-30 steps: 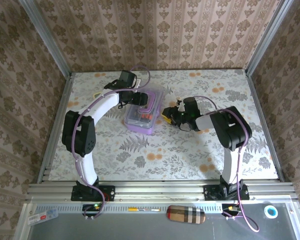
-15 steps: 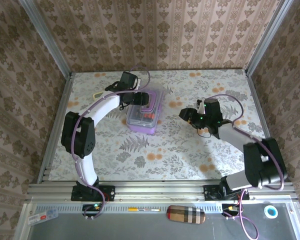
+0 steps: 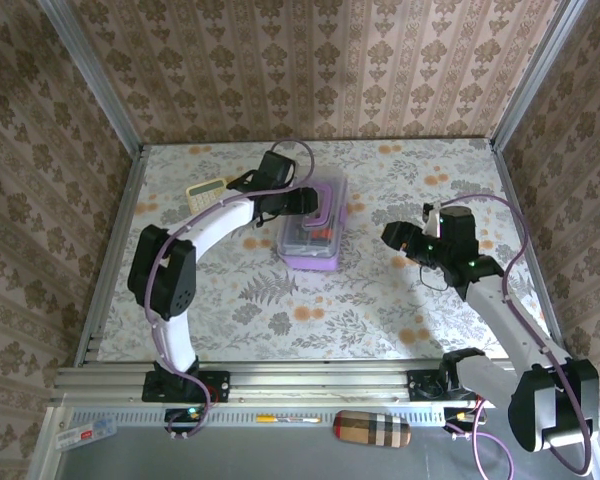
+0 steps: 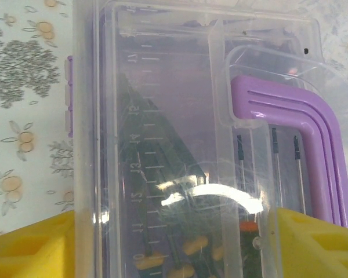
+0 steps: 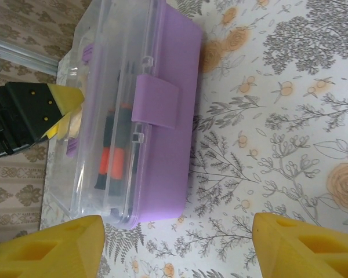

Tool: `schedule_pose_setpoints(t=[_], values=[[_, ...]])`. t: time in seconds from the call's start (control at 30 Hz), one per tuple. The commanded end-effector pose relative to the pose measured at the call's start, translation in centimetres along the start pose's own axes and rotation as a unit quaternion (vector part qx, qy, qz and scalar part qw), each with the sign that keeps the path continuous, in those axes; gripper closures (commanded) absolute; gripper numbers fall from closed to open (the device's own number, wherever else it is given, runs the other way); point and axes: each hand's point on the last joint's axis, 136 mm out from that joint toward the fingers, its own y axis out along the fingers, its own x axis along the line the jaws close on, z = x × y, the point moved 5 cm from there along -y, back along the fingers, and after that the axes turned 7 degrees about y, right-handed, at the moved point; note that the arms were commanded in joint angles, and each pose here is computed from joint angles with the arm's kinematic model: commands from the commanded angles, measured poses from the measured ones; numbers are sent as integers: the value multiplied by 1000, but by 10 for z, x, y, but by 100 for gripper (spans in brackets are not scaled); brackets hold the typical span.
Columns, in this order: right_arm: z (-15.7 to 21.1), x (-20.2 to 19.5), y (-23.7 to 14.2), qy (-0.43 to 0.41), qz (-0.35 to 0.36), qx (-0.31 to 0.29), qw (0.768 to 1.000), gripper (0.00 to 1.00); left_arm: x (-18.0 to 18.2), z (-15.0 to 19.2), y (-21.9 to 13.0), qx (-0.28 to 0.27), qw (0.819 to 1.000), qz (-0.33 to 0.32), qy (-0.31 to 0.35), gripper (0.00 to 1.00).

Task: Pack the tool kit

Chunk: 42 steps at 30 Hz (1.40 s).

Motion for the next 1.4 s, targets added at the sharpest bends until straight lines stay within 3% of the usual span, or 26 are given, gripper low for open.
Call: schedule_pose_setpoints(t=[0.0,0.2,0.37,0.47,0.77,0.97,1.1,1.2,1.37], values=[[-1,-3,-9,-5,20,-3,1000,30,-11,52,32,124,991,31,-48,41],[-1,-4,-16,-6,25,-8,1000,30,-22,45,29,107,993,32,-47,40],[-2,-7,-18,-4,29,-10,1000,29,-31,32,10,74,995,38,-51,29],[-2,-6,-18,-4,28,-10,1000,29,-38,26,-2,59,996,42,-48,0],[-4,-2,-22,-7,26,-14,1000,29,-48,9,-39,16,998,51,-23,0],[-13,7,-34,-26,21,-48,998,27,-40,-7,-109,-62,997,-4,55,0],[-23,24,-47,-41,1,-84,996,19,-27,-1,-151,-98,989,-61,91,0],[-24,48,-55,-74,-28,-98,992,0,-14,15,-173,-115,985,-90,94,0],[-18,79,-62,-128,-37,-129,983,0,7,48,-213,-167,975,-126,75,0]])
